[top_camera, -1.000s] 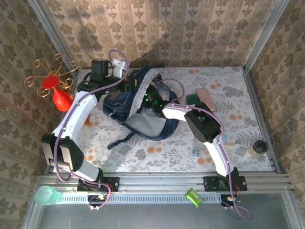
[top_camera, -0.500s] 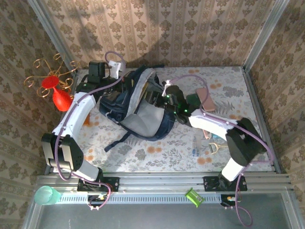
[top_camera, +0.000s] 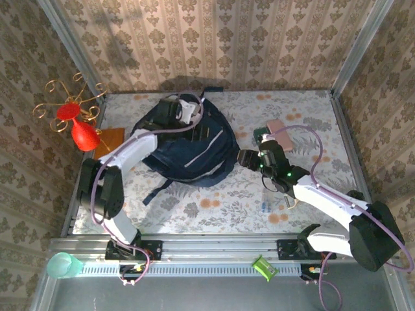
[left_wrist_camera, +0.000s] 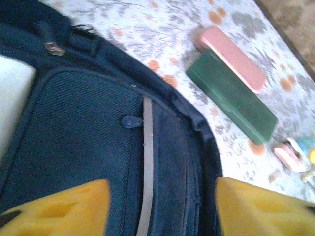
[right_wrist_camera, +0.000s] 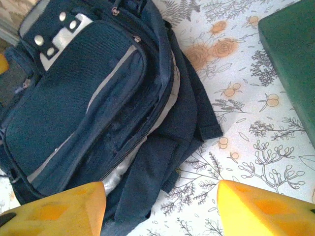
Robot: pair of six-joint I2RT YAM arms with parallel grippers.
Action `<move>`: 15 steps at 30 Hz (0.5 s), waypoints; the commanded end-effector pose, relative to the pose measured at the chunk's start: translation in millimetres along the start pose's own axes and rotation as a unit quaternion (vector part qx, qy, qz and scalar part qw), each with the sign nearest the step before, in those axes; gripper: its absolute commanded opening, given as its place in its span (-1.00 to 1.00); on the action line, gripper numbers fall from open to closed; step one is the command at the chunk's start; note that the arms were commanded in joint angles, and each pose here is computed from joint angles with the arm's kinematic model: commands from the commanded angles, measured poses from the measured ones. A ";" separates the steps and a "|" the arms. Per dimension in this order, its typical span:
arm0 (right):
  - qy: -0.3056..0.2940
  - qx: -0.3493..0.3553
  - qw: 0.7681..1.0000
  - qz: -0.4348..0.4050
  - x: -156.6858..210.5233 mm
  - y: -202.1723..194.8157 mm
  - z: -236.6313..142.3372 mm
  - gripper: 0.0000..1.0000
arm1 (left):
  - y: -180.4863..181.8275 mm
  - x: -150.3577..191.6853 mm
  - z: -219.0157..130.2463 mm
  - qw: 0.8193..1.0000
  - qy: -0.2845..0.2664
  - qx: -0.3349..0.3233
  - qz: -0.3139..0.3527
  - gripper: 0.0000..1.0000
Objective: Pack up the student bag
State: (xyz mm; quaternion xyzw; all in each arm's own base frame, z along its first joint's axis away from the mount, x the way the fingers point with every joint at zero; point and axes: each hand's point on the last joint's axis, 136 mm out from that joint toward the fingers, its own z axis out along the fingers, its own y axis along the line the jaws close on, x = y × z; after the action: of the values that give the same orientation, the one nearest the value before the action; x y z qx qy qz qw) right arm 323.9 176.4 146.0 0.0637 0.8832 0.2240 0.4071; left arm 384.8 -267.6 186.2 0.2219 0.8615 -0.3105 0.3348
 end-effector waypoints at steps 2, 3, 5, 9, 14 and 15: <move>0.043 -0.044 0.996 -0.064 21.8 39.6 12.6 0.32 | 70.1 4.3 -66.8 0.976 -0.118 -0.150 -0.102 0.45; 0.059 -0.061 0.994 -0.070 28.9 53.5 20.7 0.32 | 88.0 16.4 -80.1 0.967 -0.132 -0.167 -0.139 0.47; 0.091 -0.094 0.988 -0.078 46.2 80.1 39.0 0.31 | 122.5 48.4 -101.6 0.946 -0.137 -0.217 -0.198 0.48; 0.136 -0.142 0.976 -0.094 77.5 126.1 69.6 0.27 | 169.3 99.1 -137.2 0.904 -0.139 -0.292 -0.281 0.52; 0.160 -0.104 0.978 -0.080 96.5 113.3 96.1 0.23 | 194.3 141.5 -146.6 0.873 -0.136 -0.311 -0.350 0.54; 0.160 -0.088 0.980 -0.081 97.3 105.0 98.3 0.22 | 198.9 148.9 -145.9 0.867 -0.137 -0.313 -0.362 0.54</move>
State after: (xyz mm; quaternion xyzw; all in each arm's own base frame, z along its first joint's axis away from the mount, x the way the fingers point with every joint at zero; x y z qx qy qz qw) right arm 318.5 339.6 77.8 -0.0993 0.9091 0.2878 0.2844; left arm 339.3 -12.0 94.0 -0.2208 0.8937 -0.1458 0.3624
